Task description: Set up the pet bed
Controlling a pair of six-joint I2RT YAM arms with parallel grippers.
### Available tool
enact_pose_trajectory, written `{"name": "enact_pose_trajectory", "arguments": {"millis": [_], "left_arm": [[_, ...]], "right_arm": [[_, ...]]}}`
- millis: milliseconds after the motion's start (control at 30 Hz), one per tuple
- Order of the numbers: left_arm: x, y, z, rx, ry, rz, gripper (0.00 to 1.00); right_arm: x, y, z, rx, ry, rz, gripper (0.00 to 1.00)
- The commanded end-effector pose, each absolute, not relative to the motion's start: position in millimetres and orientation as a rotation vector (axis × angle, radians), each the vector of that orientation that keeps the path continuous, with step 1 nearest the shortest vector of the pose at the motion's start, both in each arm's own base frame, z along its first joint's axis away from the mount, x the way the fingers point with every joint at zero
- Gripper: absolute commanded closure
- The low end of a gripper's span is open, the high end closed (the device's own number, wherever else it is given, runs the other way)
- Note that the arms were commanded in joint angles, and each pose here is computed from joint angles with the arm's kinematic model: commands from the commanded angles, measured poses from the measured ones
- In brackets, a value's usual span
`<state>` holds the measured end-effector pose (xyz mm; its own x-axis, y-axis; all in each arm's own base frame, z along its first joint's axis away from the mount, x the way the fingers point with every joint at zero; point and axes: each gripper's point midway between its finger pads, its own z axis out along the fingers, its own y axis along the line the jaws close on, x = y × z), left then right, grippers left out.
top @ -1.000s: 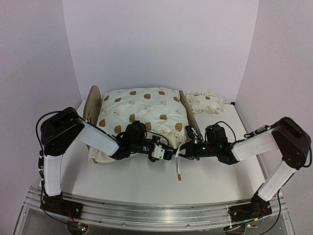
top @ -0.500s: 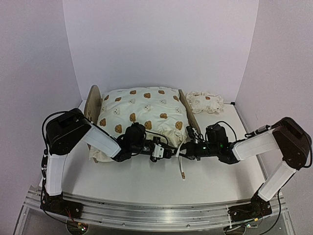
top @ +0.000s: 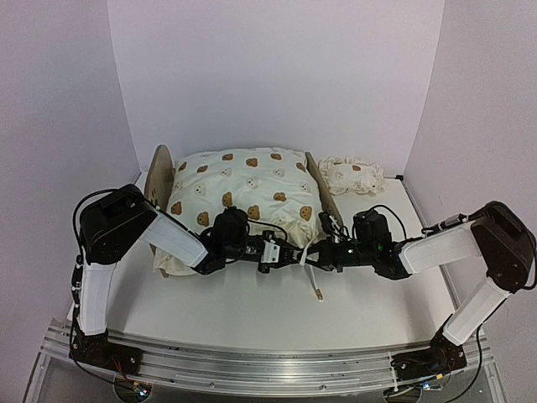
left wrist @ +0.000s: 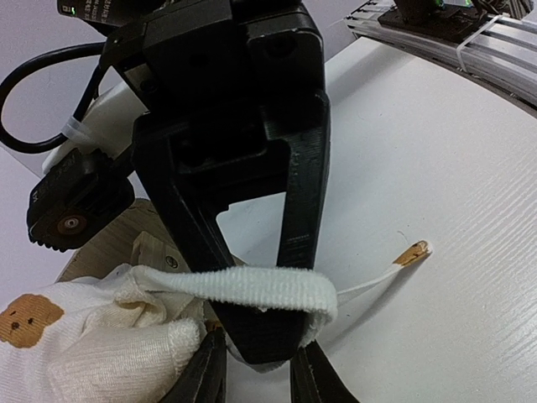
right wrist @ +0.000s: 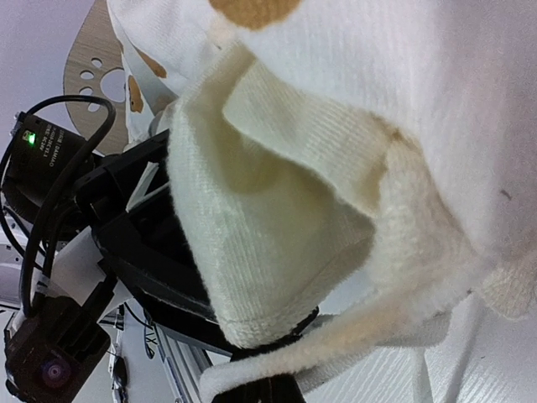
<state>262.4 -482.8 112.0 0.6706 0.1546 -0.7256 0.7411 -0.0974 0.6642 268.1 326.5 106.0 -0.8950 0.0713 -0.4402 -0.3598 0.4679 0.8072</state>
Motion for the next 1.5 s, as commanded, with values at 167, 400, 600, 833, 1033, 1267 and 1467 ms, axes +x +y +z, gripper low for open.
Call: {"name": "enact_pose_trajectory", "arguments": {"millis": [167,400,600,833,1033,1267,1467], "left_arm": [[273,-466,118,1.581,0.688,-0.639,0.91],[270,-463,121,1.566,0.659,-0.627,1.00],[273,-462,122,1.543,0.708,-0.634,1.00],[284,-461,117,1.542,0.781,-0.589,1.00],[288,-459,118,1.538,0.796,-0.560,1.00],[288,-458,124,1.534,0.795,-0.551,1.00],[289,-458,125,1.536,0.794,-0.536,1.00]], "right_arm": [[261,344,121,-0.348,2.294,1.488,1.00],[261,343,117,-0.338,2.312,1.483,1.00],[262,340,113,-0.323,2.342,1.458,0.99],[262,317,123,-0.350,2.431,1.216,0.81],[253,286,113,-0.330,2.526,1.004,0.76],[247,282,78,-0.450,2.461,0.789,0.44],[248,307,59,-0.513,2.250,0.726,0.33]]}}
